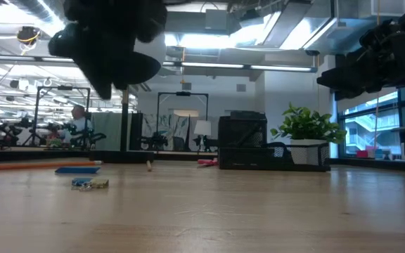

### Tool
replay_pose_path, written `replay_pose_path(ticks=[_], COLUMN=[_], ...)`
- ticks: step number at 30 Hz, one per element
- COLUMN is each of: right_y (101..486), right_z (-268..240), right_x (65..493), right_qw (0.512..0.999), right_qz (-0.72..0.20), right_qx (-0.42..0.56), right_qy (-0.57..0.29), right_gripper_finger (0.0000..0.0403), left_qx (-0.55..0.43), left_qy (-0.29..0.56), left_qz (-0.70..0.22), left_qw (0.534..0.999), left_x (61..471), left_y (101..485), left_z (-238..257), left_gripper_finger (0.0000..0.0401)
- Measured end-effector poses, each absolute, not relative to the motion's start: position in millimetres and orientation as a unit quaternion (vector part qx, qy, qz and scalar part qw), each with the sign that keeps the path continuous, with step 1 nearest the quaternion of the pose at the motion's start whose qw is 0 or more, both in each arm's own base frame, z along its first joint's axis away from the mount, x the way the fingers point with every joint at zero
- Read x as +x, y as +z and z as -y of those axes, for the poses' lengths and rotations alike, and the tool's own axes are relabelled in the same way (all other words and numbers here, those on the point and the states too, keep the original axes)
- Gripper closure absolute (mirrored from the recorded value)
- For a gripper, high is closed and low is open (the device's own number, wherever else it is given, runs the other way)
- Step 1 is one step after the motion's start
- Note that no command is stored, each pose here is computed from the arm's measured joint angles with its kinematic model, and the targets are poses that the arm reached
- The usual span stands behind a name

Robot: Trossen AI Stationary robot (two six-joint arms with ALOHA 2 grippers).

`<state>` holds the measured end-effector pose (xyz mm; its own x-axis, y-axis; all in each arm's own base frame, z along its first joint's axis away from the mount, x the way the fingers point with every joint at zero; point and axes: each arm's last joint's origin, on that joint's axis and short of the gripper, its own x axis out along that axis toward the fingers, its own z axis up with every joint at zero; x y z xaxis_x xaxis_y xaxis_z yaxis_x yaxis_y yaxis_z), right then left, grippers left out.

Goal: Pick and place office supplies into organizer
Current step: Put the gold clip binder into the black desk organizer

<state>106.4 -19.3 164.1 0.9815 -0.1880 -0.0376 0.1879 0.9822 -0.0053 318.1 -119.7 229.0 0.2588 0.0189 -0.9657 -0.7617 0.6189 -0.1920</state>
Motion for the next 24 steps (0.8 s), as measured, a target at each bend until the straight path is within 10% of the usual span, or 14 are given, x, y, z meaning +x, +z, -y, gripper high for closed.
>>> replay_pose_path(ticks=[13,24], right_y=[164.1,164.1], right_z=[19.3,19.3], right_x=[106.4,106.4], right_qw=[0.995,0.995], right_qz=[-0.019,-0.019], right_qx=[-0.002,-0.004], right_qy=[-0.094,-0.095], right_gripper_finger=[0.0258,0.0258], left_qx=[-0.402,-0.43], left_qy=[0.32,0.289], left_qz=[-0.619,-0.587], left_qw=[0.594,0.621], left_x=[335.6,347.6], left_y=[172.7,172.7], left_z=[137.0,139.5], left_gripper_finger=[0.0258,0.0258])
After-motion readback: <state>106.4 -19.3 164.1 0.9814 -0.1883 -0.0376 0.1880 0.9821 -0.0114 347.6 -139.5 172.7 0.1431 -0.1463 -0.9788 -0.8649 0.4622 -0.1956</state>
